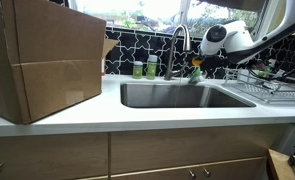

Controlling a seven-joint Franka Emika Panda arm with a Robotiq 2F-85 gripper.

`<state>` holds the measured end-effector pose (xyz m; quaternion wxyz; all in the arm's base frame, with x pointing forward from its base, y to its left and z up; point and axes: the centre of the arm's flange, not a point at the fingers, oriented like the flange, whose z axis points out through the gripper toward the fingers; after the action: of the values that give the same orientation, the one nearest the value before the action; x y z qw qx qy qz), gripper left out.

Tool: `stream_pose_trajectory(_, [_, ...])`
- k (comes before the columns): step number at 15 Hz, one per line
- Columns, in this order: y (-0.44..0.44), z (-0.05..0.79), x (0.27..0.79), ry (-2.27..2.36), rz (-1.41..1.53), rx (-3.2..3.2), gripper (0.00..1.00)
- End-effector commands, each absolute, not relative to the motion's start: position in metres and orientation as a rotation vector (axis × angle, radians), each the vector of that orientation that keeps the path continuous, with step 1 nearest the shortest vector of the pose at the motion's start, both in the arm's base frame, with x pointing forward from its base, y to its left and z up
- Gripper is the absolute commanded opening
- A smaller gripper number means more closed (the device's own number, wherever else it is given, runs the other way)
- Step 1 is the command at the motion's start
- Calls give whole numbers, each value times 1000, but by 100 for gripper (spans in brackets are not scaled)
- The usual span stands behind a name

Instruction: Pick up the orange bowl, fetch some water in the orange bowl and pour it out into the sink three times then put the orange bowl back on the kitchen counter

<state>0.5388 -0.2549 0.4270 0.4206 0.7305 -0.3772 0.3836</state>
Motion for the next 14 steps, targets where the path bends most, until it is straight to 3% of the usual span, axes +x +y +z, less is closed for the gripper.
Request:
stream_pose_trajectory(1, [-248,425,519,-994,897,1924,1])
stream_pose_trajectory(14, [-244,427,526,-1619,555,2338,1])
